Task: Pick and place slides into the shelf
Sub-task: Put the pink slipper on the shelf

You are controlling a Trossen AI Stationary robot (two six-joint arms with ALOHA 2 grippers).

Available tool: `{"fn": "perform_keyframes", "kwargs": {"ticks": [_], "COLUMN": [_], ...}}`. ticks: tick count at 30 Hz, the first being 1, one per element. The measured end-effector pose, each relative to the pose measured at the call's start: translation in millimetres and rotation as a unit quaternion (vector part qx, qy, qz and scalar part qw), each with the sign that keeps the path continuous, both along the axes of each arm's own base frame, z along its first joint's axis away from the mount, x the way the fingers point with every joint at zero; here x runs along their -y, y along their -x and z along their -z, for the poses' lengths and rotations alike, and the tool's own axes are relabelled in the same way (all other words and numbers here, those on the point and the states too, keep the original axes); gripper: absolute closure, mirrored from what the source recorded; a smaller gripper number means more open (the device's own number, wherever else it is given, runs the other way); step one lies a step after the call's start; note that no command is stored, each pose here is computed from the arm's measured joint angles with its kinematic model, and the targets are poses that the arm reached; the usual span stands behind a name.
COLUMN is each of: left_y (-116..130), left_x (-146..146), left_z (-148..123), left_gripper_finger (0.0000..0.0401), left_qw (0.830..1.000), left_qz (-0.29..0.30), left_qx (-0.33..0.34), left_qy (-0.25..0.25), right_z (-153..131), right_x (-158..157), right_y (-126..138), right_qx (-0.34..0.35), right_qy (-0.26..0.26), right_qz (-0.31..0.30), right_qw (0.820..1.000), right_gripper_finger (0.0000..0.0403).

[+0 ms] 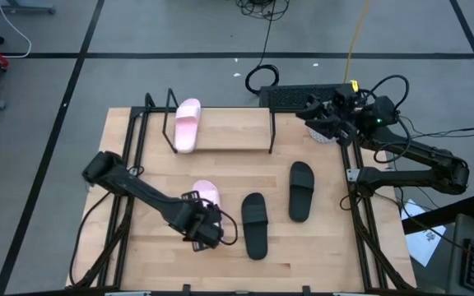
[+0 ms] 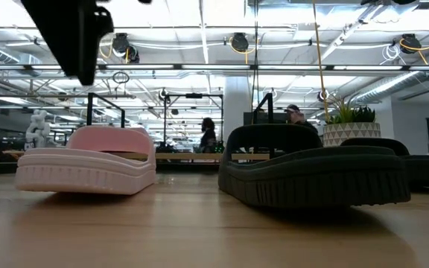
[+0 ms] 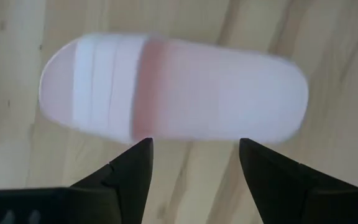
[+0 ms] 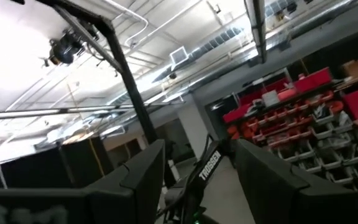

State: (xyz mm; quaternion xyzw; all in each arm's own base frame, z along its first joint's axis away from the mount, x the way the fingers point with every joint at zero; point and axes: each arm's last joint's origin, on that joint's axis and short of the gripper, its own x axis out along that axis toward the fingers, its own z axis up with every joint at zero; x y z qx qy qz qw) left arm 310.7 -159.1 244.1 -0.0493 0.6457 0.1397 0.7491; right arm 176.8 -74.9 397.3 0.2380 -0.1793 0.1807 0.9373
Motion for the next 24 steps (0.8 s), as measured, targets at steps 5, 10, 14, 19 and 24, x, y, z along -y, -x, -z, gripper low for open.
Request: {"fn": "perform_keyframes", "kwargs": {"ticks": [5, 10, 14, 19, 24], "left_y": [-6.7, -7.9, -7.9, -7.4, -7.1], "left_x": [0.9, -1.3, -1.4, -2.5, -3.8], "left_z": [10.6, 10.3, 10.3, 10.1, 9.9], "left_gripper_finger": [0.0165, 0.0165, 0.0165, 0.0165, 0.0165], "left_qw": [0.999, 0.997, 0.996, 0.995, 0.995], "left_qz": [-0.014, -0.025, -0.023, -0.016, -0.007], "left_qx": [0.015, 0.034, 0.034, 0.034, 0.032], "left_qy": [-0.039, -0.072, -0.073, -0.088, -0.099], "right_z": [0.1, 0.0, 0.3, 0.6, 0.6], "right_x": [-0.7, -0.8, -1.5, -2.2, -2.2], "right_y": [0.1, 0.2, 0.3, 0.4, 0.4], "right_qx": [-0.002, -0.002, -0.005, -0.008, -0.008], "right_qy": [0.005, 0.006, 0.012, 0.019, 0.020], "right_qz": [-0.009, -0.010, -0.020, -0.031, -0.031], "right_qw": [1.000, 1.000, 1.000, 0.999, 0.999], "right_gripper_finger": [0.0218, 0.0218, 0.0218, 0.0218, 0.0218]}}
